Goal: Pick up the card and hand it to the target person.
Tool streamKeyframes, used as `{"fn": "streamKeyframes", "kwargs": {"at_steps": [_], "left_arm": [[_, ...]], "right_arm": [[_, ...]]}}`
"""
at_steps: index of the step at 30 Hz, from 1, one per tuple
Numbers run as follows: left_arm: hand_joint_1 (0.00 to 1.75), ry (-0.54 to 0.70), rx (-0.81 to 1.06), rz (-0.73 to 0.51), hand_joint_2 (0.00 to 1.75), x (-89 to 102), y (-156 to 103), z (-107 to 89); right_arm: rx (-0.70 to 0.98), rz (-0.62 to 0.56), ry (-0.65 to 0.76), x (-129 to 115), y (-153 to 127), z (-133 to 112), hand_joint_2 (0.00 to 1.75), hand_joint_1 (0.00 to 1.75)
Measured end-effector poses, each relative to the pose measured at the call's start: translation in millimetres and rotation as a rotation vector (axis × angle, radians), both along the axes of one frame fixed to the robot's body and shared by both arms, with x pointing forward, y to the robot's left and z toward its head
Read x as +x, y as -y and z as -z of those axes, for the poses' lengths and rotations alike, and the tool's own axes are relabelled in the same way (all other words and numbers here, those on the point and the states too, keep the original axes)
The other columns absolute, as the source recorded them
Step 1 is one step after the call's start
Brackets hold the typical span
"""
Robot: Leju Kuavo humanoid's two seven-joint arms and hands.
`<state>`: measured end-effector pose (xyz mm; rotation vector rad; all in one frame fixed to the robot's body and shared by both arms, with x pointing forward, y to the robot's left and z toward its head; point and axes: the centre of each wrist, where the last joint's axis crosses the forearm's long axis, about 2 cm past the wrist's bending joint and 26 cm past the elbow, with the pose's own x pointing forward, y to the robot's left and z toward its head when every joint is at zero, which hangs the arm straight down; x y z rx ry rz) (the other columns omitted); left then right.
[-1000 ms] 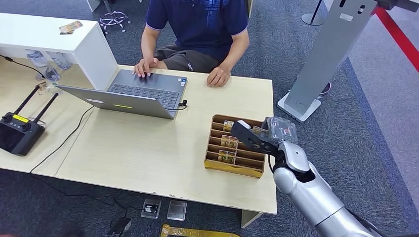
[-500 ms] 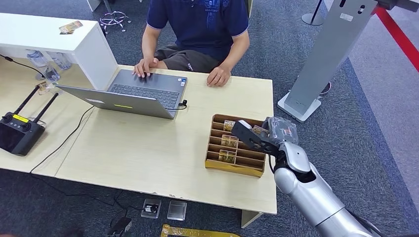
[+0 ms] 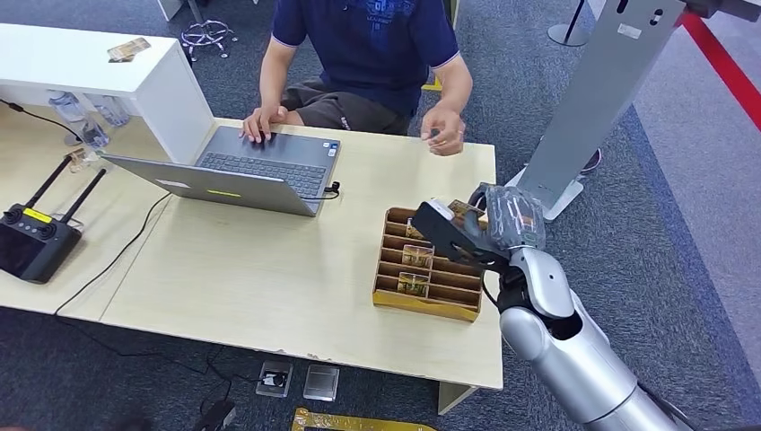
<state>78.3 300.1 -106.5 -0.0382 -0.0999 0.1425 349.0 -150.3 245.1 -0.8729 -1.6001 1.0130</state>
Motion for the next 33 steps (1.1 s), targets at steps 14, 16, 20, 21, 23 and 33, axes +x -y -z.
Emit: {"fn": "streamKeyframes", "kwargs": {"at_steps": [14,16,20,21,23,33], "left_arm": [[0.0,0.019,0.005,0.026,0.0,17.4,0,-3.4],[0.0,0.021,0.005,0.025,0.0,20.6,0,-4.1],[0.0,0.015,0.006,0.018,0.0,20.9,0,-4.2],[0.0,0.013,0.006,0.014,0.0,19.9,0,-4.0],[0.0,0.01,0.006,0.004,0.0,17.4,0,-3.4],[0.0,0.01,0.001,-0.013,0.0,2.0,-3,-0.4]], "right_arm": [[0.064,-0.114,0.075,28,-7,-27,1.75,1.73],[0.056,-0.13,0.081,39,-14,-26,1.75,1.73],[0.037,-0.152,0.081,55,-30,-26,1.75,1.73],[0.03,-0.156,0.077,57,-34,-26,1.75,1.73],[0.016,-0.164,0.067,61,-42,-24,1.75,1.73],[-0.041,-0.201,0.025,64,-72,-14,1.75,0.0]]}}
